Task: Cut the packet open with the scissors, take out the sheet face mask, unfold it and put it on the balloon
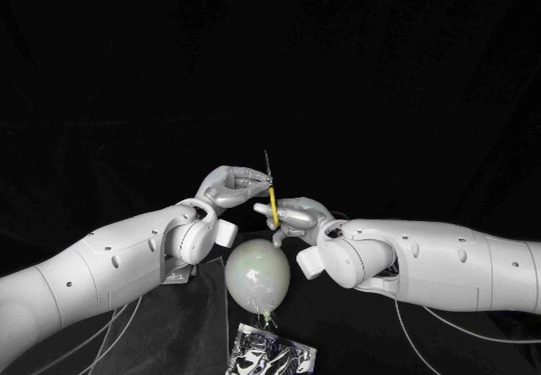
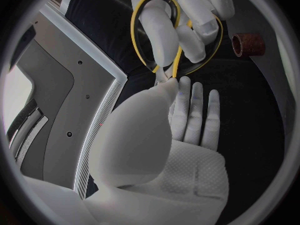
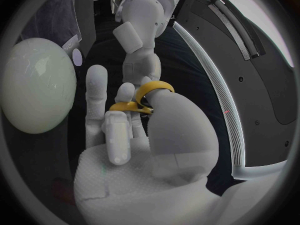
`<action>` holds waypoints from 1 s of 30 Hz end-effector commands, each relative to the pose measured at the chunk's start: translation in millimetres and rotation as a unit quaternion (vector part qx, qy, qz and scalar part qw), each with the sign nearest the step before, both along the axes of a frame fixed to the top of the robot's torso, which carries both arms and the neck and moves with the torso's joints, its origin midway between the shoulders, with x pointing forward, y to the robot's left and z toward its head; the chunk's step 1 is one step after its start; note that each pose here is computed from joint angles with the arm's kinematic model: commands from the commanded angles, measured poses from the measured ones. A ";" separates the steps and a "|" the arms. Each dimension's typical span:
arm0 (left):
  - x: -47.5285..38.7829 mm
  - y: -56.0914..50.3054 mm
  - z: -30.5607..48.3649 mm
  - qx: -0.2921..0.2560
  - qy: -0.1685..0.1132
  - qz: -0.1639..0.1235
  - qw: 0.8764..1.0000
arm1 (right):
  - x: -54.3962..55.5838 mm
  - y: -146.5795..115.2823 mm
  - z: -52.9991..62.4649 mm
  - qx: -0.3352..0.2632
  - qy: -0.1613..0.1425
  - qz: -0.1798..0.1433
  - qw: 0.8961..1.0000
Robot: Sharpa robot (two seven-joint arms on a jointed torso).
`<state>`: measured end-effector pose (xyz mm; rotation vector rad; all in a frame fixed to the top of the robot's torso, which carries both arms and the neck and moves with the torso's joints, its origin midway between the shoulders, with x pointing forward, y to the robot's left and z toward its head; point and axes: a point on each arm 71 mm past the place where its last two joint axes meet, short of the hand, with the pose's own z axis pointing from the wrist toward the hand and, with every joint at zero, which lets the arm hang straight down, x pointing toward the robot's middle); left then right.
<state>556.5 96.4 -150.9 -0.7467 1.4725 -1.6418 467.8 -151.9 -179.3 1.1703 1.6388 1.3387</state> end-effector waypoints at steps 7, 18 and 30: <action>9.8 31.2 -0.7 -0.018 0.018 0.041 0.999 | -0.5 -17.1 1.7 0.002 0.006 -0.007 1.000; 9.8 75.2 -3.4 -0.012 0.031 0.068 0.997 | 1.2 -35.4 7.8 0.006 -0.014 -0.028 0.999; -5.5 102.0 -4.1 -0.010 0.042 0.057 0.997 | 1.4 -52.5 4.7 -0.025 0.002 -0.047 0.999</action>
